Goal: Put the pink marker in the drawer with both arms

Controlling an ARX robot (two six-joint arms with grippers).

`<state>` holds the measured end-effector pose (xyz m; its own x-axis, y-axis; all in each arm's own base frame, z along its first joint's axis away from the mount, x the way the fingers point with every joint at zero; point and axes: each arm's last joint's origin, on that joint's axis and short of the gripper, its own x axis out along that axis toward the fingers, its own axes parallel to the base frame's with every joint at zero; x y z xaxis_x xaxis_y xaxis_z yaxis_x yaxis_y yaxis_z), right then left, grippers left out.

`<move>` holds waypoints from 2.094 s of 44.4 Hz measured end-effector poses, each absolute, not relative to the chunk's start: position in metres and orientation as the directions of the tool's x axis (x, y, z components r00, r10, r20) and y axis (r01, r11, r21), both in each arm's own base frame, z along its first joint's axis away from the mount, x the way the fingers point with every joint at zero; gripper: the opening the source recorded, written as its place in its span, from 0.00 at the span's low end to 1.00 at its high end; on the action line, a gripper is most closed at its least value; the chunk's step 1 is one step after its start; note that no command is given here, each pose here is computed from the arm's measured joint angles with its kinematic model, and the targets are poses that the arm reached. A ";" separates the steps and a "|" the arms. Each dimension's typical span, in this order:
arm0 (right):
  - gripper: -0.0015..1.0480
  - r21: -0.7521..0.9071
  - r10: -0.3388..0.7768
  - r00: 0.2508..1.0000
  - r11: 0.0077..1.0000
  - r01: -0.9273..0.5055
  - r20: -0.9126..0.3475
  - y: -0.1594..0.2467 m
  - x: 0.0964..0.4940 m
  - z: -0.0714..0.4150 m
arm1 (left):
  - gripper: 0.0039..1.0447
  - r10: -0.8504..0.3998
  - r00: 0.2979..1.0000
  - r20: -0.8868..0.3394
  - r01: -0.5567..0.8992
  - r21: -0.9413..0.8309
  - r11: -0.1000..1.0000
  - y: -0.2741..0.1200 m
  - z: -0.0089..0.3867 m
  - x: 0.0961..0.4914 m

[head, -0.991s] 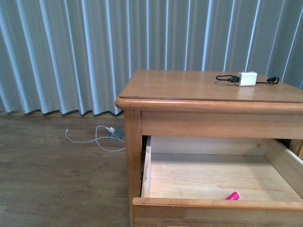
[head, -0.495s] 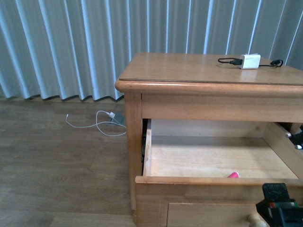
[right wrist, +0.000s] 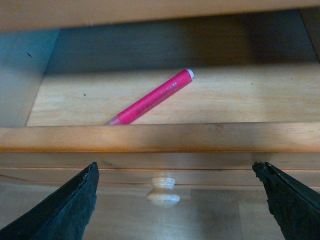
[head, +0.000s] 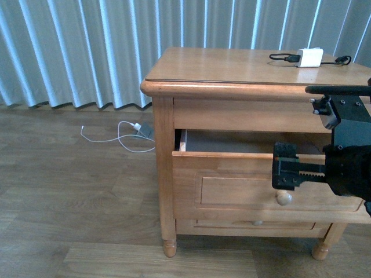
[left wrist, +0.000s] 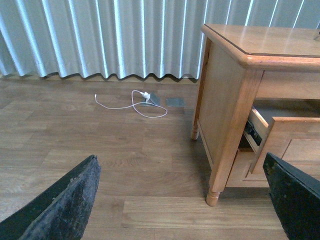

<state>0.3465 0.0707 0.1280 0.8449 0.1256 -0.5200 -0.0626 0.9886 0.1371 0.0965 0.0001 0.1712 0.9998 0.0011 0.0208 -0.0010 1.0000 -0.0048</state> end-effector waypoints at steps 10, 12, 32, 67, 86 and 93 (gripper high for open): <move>0.92 0.191 0.116 0.893 0.981 -0.035 -0.435 0.074 0.371 0.118 | 0.94 0.001 1.000 0.021 -0.001 -0.004 1.000 0.000 0.171 0.097; 0.92 0.198 0.108 0.902 0.980 -0.026 -0.418 0.074 0.375 0.114 | 0.94 0.001 1.000 0.021 -0.001 -0.004 1.000 0.000 0.171 0.097; 0.92 0.264 0.035 0.942 0.963 0.058 -0.335 0.069 0.409 0.096 | 0.94 0.001 1.000 0.021 -0.001 -0.004 1.000 0.000 0.171 0.097; 0.92 0.225 0.113 0.907 0.974 -0.021 -0.405 0.058 0.363 0.114 | 0.94 0.001 1.000 0.021 -0.001 -0.004 1.000 0.000 0.171 0.097; 0.92 0.259 0.256 0.865 0.954 -0.153 -0.432 0.017 0.227 0.177 | 0.94 0.001 1.000 0.021 -0.001 -0.005 1.000 0.000 0.171 0.097; 0.92 0.277 0.277 0.880 0.945 -0.177 -0.385 0.006 0.171 0.198 | 0.94 0.001 1.000 0.021 -0.001 -0.005 1.000 0.000 0.171 0.097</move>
